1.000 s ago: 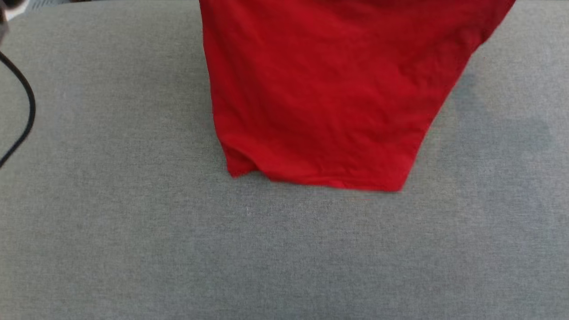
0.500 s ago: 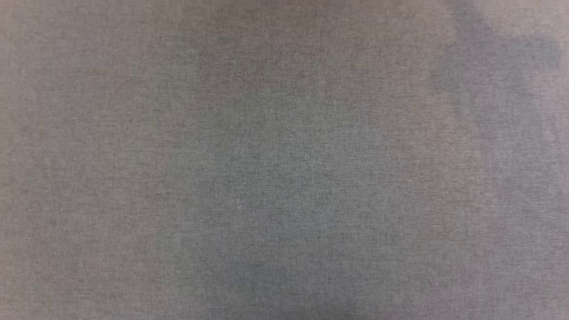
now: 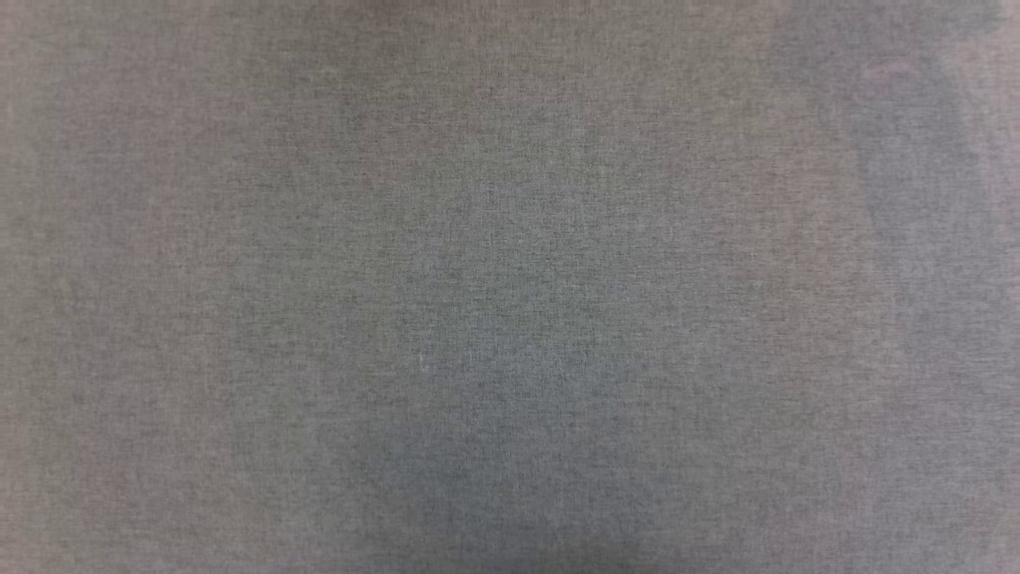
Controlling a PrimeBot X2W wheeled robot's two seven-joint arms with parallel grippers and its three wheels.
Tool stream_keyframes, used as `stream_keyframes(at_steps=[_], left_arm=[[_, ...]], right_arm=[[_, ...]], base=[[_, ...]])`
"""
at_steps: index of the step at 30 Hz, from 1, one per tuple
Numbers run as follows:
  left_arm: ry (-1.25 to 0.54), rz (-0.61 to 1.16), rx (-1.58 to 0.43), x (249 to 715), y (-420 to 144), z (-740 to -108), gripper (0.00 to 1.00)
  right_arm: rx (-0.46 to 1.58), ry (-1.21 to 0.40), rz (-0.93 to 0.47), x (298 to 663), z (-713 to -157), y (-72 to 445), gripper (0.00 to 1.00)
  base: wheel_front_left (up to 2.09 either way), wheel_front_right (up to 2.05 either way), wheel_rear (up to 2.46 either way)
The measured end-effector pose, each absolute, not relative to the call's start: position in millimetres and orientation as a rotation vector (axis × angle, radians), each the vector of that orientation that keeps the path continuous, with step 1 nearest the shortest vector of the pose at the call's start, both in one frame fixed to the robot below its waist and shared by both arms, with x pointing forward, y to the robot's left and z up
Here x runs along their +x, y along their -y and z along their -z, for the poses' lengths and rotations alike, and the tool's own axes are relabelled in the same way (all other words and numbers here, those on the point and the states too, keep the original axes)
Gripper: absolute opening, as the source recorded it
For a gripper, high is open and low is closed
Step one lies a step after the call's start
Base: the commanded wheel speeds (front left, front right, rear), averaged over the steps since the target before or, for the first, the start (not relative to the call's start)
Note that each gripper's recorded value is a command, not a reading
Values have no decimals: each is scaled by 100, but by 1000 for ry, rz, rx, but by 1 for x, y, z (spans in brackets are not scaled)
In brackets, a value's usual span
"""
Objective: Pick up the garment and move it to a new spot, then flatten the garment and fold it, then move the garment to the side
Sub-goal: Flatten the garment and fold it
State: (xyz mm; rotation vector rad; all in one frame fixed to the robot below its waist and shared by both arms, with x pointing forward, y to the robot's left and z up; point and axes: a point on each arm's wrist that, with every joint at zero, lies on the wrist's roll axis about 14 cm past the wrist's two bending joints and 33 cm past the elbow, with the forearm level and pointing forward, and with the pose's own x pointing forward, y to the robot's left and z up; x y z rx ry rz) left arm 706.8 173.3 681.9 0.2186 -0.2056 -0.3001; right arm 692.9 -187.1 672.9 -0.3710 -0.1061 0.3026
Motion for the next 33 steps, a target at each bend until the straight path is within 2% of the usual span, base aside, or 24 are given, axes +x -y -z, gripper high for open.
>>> stream_keyframes(at_steps=[7,14,19,27,33], left_arm=[[88,336,168,672,-175,-615,0],[-46,339,78,610,-188,-547,0],[-171,309,34,548,-198,-493,0],[-364,270,-56,442,-197,-429,0],[-437,189,-87,392,-211,-411,0]], right_arm=[[-315,2,-374,659,-605,181,0],[-271,-108,-464,598,-544,172,0],[-252,-209,-499,545,-505,178,0],[-201,-377,-479,460,-452,205,0],[-119,-443,-407,412,-428,226,0]], base=[[0,0,0],[0,0,0],[0,0,0],[0,0,0],[0,0,0]])
